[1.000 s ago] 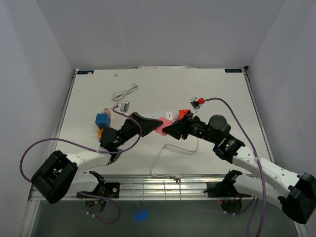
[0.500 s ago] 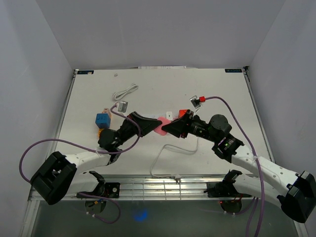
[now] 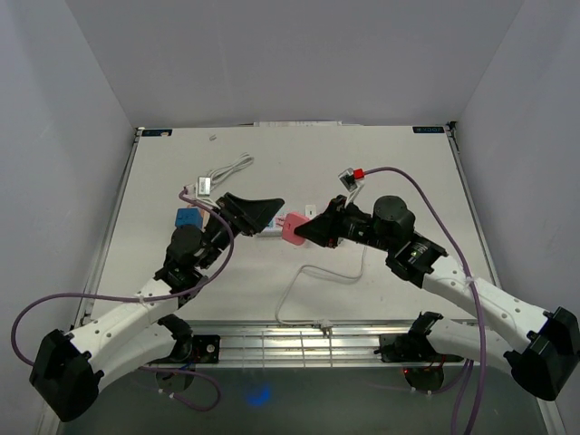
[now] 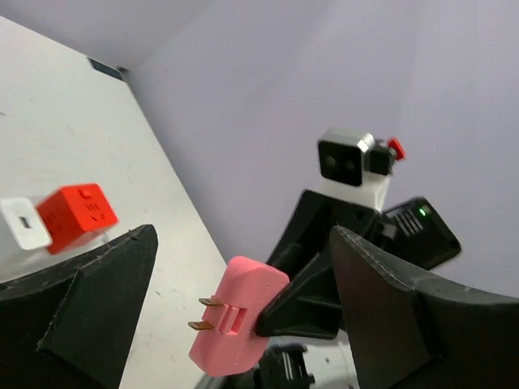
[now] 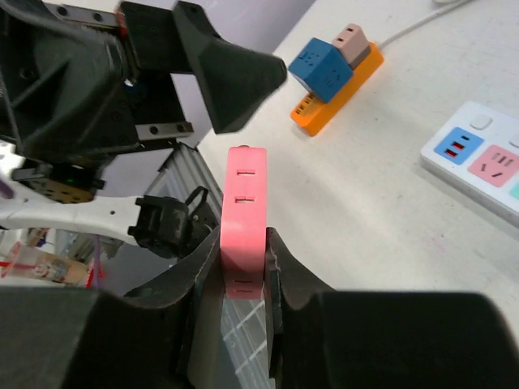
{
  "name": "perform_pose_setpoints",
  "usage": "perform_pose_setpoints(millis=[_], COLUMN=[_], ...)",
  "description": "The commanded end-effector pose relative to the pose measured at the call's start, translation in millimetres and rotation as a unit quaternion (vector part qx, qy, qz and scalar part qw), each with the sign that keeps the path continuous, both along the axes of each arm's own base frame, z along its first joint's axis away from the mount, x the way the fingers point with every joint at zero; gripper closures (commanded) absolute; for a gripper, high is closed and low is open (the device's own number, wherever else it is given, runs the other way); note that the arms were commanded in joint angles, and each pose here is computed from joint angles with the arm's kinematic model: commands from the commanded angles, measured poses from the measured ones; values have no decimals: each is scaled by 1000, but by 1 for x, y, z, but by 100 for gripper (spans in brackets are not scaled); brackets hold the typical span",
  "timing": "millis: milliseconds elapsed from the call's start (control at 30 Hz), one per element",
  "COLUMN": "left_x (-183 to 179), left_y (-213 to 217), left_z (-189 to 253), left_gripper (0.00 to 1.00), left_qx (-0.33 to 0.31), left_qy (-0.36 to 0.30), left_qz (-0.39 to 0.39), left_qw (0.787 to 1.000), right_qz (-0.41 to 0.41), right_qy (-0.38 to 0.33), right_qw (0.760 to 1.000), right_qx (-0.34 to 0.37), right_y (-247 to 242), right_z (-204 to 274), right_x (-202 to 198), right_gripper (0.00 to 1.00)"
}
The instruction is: Insert the plug
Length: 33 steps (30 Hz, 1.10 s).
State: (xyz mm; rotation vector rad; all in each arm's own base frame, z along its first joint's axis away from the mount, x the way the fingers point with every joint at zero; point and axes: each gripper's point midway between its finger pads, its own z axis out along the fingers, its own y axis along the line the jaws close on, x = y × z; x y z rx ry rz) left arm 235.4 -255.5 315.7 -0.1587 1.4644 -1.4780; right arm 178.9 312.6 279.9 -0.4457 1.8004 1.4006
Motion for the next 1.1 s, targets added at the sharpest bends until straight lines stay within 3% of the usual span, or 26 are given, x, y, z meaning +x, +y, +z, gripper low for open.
perform_pose_setpoints(millis=[0,100,233,300,467,667,1067], left_x=[36,44,59,63,77,108,155], left_y=[35,52,86,89,85,92,82], left_z=[-25,-41,-80,-94,-121,-153,-215], left_gripper=[2,2,2,2,2,2,2], left_qx=[74,91,144,160,163,154,205], left_qy=[66,111,195,219,262,297,367], left_qz=[137,185,282,296,279,288,295], left_qw=[986,972,928,916,909,898,858], right_qz=[-24,-32,-24,-12,-38,-8,139], right_qy=[-39,-40,-75,-94,-141,-202,-264], right_qw=[998,991,980,970,940,901,819], right_qx=[-47,-123,-185,-226,-308,-383,-490], right_y=[-1,-2,1,2,-3,0,30], right_z=[17,-2,11,0,-15,-29,-78], right_x=[17,30,46,52,85,109,144], right_gripper=[92,92,92,92,92,92,92])
